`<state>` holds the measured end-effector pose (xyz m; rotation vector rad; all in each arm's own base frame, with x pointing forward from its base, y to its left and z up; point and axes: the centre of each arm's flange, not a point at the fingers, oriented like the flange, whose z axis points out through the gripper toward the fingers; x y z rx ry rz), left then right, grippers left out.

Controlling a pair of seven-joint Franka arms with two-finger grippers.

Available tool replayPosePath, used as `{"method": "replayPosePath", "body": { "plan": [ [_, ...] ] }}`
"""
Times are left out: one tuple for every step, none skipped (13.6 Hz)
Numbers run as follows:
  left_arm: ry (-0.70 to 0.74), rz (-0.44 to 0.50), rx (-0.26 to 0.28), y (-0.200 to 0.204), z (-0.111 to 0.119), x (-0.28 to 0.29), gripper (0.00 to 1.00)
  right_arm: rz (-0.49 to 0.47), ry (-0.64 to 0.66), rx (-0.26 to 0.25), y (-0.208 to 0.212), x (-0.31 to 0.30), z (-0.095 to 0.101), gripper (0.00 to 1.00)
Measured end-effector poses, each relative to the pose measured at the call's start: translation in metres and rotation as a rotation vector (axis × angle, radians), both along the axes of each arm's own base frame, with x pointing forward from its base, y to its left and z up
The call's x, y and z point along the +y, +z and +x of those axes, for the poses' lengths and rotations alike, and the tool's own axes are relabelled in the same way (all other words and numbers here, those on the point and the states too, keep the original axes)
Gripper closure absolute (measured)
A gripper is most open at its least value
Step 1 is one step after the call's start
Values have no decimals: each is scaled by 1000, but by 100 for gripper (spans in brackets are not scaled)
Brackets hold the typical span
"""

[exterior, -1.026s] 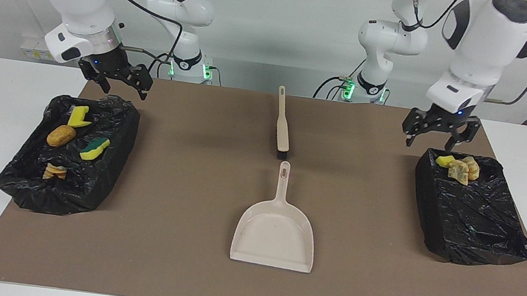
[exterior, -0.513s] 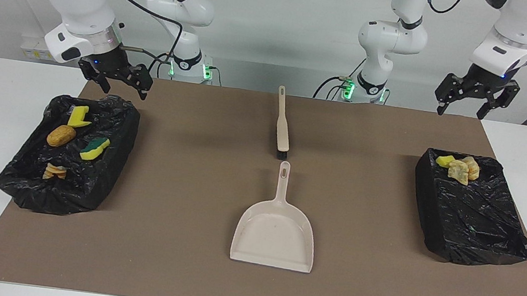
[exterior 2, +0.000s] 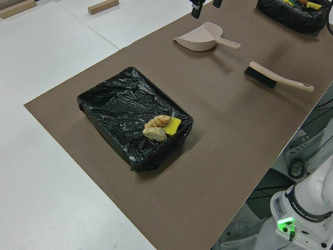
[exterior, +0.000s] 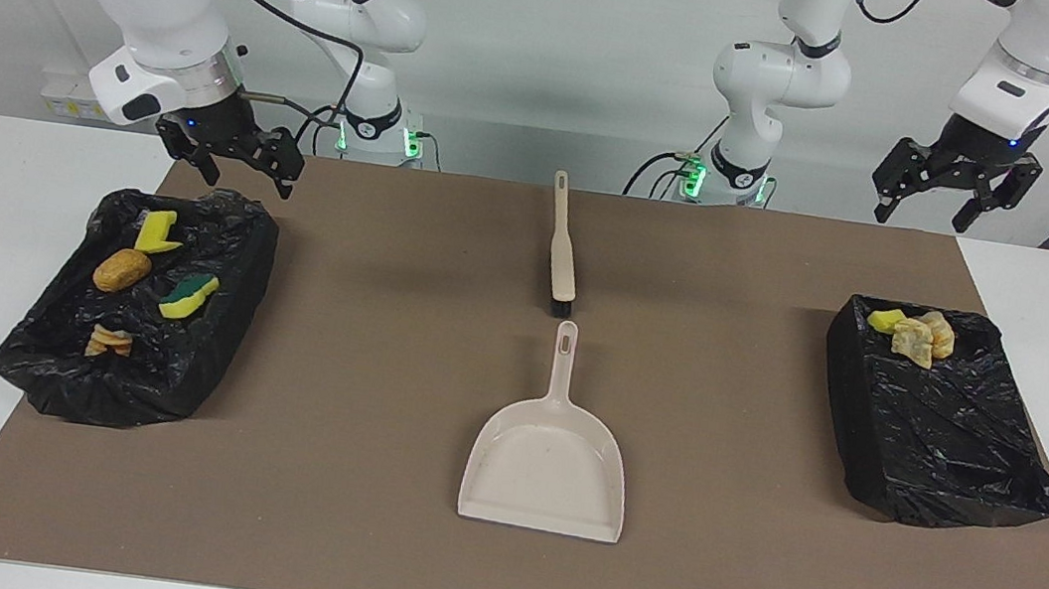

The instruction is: Sweep and dump trash in bin

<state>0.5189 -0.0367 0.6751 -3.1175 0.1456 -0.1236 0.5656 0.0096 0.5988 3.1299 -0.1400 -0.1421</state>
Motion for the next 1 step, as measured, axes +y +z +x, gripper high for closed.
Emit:
{"method": "replayPosePath", "body": {
  "plan": [
    [0,0,-1,1,0,0,0,0,0,0,0,0,0,0]
  ]
}}
